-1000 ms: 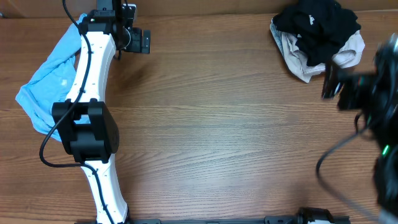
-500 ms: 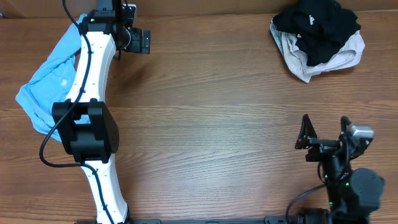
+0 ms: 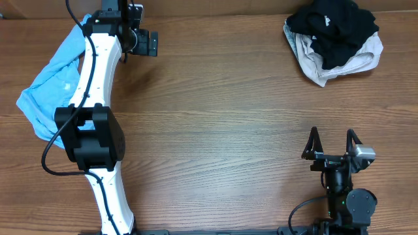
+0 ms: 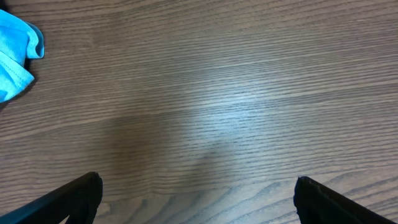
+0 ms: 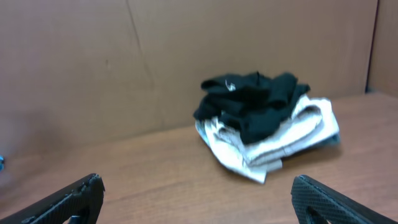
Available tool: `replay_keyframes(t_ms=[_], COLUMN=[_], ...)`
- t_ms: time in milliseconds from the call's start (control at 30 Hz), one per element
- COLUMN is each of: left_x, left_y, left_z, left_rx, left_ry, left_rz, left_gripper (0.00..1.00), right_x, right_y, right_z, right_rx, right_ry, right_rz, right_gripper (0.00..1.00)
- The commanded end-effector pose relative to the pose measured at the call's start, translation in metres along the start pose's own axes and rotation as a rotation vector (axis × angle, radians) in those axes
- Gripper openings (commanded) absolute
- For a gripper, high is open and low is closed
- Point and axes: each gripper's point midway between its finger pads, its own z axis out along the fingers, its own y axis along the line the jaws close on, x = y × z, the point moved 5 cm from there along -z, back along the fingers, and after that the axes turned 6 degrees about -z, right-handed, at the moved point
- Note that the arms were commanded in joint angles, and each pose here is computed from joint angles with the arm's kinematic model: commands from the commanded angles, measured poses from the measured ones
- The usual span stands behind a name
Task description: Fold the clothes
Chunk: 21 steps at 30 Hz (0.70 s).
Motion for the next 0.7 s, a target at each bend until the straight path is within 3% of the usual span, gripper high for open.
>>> replay_keyframes(t_ms=[0,100,233,667], left_x=[0.004,0.004,0.004,0.004], left_y=[-0.001,-0.001,-0.001,-0.001], left_z=[0.006,0.006,0.006,0.006], left_rx=[0.001,0.001,0.001,0.001], left_ry=[0.015,0.015,0.015,0.015], left_rz=[-0.005,-0.005,-0.005,-0.005], left_gripper=[1.00,1.00,1.00,1.00], right_x=[0.000,0.000,0.023,0.024], right_y=[0.000,0.000,-0.001,-0.001], right_z=[0.001,0.001,0.001,0.001], right_rx=[0.000,0.001,0.003,0.000], right_ry=[-0.055,-0.057,0.063,0.067], right_rz=[0.022,0.048,0.069,0.069], right_gripper=[1.00,1.00,1.00,1.00])
